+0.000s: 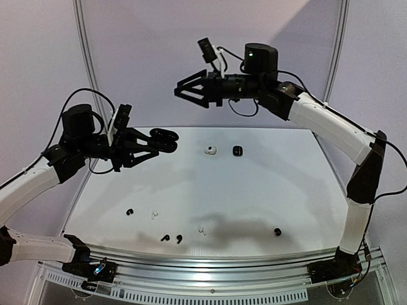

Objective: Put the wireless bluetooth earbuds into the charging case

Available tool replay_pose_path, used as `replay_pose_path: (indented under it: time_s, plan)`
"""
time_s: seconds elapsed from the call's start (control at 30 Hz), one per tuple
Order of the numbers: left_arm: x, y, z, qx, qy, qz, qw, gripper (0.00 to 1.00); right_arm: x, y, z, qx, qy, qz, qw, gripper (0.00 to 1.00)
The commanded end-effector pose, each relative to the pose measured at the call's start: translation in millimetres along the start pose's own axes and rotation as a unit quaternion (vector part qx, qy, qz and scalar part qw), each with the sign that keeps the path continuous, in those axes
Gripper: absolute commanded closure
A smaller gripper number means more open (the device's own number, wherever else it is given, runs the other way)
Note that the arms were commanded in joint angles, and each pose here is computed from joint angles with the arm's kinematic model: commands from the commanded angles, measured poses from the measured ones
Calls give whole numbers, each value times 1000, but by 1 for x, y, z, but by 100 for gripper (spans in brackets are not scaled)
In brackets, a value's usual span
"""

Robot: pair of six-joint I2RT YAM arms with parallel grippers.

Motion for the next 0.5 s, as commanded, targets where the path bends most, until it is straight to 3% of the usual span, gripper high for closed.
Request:
replay_pose_path:
  time_s: [0.0,0.07,0.17,0.37,0.47]
  plan:
    - [-1,-3,-3,-19,8,-17,1000,100,-39,-60,-26,-11,78,188,979,36]
    - [-1,-4,-2,-21,7,-23,999,100,-62,-89,13,64,130,319,937,42]
    - [-1,-6,1,-25,7,-33,999,100,-68,-139,76,174,205,438,858,45]
    - [-2,-8,3,-32,12,-33,999,100,-18,-225,206,368,341,544,672,51]
    - [-3,-8,4,-36,10,-29,999,100,19,-247,255,411,399,551,607,57]
Point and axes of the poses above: each gripper's point midway between its finger pads, its own y axis out along the fingers, its own x axis along the line the jaws close on, z = x × y, the point moved 6 cm from there along -y, back along the fingers, and after that the axes turned 13 degrees about -y, right-handed, at the moved point
